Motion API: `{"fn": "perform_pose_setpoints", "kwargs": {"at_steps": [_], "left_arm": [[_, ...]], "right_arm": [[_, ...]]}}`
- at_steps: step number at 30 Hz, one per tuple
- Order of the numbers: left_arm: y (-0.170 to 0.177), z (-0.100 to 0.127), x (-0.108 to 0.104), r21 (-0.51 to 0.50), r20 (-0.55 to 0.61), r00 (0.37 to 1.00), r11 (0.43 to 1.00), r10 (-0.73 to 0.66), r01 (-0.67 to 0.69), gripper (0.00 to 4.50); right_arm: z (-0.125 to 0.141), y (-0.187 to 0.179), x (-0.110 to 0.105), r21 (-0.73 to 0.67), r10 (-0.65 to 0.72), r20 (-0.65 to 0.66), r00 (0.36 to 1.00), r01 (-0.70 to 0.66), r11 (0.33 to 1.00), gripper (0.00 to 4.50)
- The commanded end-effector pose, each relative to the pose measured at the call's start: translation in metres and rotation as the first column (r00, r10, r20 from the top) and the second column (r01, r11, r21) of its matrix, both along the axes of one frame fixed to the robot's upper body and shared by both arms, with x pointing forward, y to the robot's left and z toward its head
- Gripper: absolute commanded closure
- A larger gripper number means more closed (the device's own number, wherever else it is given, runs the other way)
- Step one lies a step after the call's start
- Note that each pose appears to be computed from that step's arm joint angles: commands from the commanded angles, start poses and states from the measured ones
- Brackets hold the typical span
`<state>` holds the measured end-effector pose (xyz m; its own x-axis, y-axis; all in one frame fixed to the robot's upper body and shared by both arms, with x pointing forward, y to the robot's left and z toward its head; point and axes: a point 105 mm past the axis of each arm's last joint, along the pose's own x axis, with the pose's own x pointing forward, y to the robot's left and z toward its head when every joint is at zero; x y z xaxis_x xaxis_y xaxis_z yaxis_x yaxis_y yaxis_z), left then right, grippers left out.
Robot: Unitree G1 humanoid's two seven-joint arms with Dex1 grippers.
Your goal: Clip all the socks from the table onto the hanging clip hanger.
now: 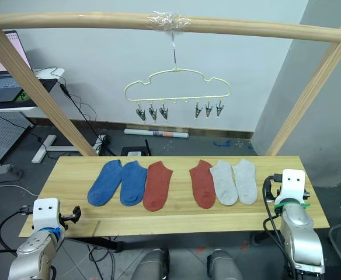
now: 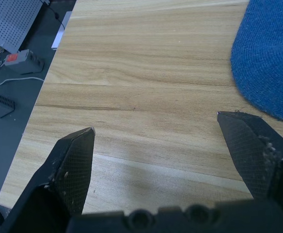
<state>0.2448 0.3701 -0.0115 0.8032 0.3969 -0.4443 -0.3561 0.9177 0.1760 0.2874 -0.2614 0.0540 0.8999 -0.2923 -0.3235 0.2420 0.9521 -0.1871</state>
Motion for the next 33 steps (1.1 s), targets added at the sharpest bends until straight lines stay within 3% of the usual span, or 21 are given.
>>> {"fn": "perform_pose_setpoints", "kwargs": {"at_steps": [1,7,12,16,19,23,26,30,33], "left_arm": [[0.01,0.016,0.003,0.051,0.04,0.999,0.998,0.024,-0.026,0.02],[-0.002,0.041,0.018,0.087,0.132,0.991,0.996,-0.006,-0.005,0.02],[-0.021,0.06,0.019,0.073,0.206,0.977,0.996,-0.058,0.043,0.02],[-0.06,0.09,0.026,0.087,0.303,0.927,0.975,-0.223,0.206,0.02],[-0.108,0.13,0.046,0.104,0.437,0.806,0.913,-0.399,0.395,0.02],[-0.139,0.16,0.067,0.106,0.537,0.71,0.871,-0.456,0.479,0.02],[-0.156,0.172,0.079,0.154,0.559,0.66,0.846,-0.501,0.511,0.02],[-0.163,0.18,0.09,0.149,0.612,0.62,0.842,-0.49,0.518,0.88],[-0.164,0.183,0.098,0.151,0.619,0.611,0.839,-0.493,0.524,1.74]], "right_arm": [[0.016,-0.007,0.009,-0.034,-0.015,0.063,0.998,0.017,0.999,0.0],[0.027,-0.008,0.025,-0.049,0.011,0.106,0.994,-0.006,0.999,0.0],[0.03,-0.001,0.036,-0.026,0.074,0.118,0.99,-0.072,0.997,0.0],[0.046,0.021,0.048,-0.038,0.267,0.155,0.951,-0.264,0.964,0.0],[0.068,0.055,0.058,-0.041,0.503,0.213,0.838,-0.507,0.861,0.0],[0.101,0.103,0.058,-0.034,0.715,0.312,0.626,-0.745,0.667,0.0],[0.119,0.133,0.056,-0.058,0.8,0.343,0.492,-0.839,0.541,0.0],[0.148,0.17,0.049,-0.079,0.844,0.417,0.336,-0.912,0.402,0.0],[0.16,0.184,0.046,-0.09,0.851,0.443,0.283,-0.93,0.356,0.0]]}}
